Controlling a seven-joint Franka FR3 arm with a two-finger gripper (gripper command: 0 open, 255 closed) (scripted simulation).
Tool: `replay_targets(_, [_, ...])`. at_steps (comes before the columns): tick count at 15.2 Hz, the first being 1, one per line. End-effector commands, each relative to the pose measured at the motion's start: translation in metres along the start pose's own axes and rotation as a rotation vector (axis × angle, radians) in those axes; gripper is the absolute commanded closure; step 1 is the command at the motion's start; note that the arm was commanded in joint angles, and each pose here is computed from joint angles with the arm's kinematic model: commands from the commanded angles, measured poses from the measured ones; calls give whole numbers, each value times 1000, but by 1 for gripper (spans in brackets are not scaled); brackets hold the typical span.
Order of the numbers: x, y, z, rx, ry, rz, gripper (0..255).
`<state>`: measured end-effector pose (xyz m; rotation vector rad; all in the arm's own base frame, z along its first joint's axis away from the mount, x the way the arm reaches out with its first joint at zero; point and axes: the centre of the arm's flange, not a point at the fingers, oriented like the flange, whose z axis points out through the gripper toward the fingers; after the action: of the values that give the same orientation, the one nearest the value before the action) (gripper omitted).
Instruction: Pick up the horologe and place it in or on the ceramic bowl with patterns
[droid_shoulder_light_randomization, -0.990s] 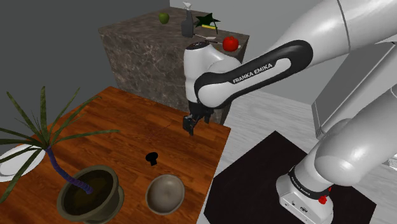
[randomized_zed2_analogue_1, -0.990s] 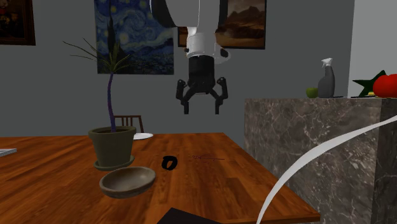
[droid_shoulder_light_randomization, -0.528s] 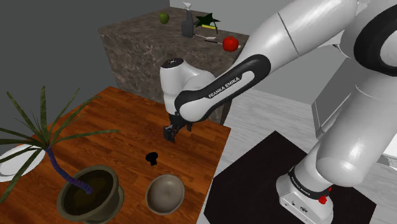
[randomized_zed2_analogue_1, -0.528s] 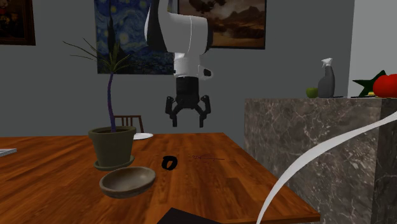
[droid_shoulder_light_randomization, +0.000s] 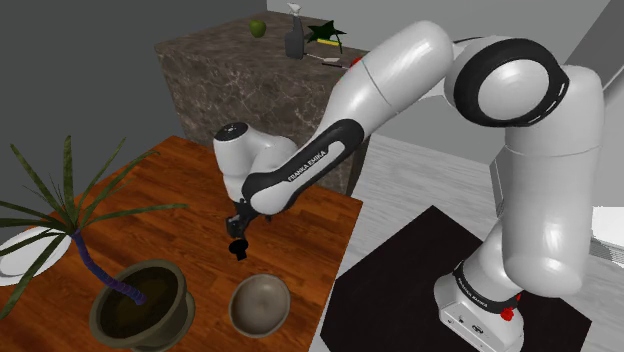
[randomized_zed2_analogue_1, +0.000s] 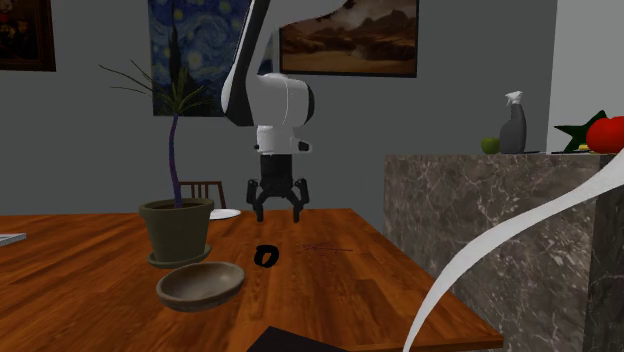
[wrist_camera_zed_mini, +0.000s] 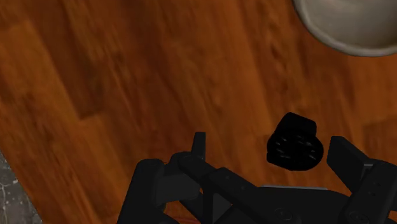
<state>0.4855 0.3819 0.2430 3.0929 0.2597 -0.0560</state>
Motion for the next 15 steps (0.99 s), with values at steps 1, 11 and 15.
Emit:
replay_targets(1, [15,-16,14,-3,8,-4,0])
replay_targets(11, [49,-56,73,-9,23,-15,0])
replay_targets(15, [49,-56,87,-9,23,-15,0])
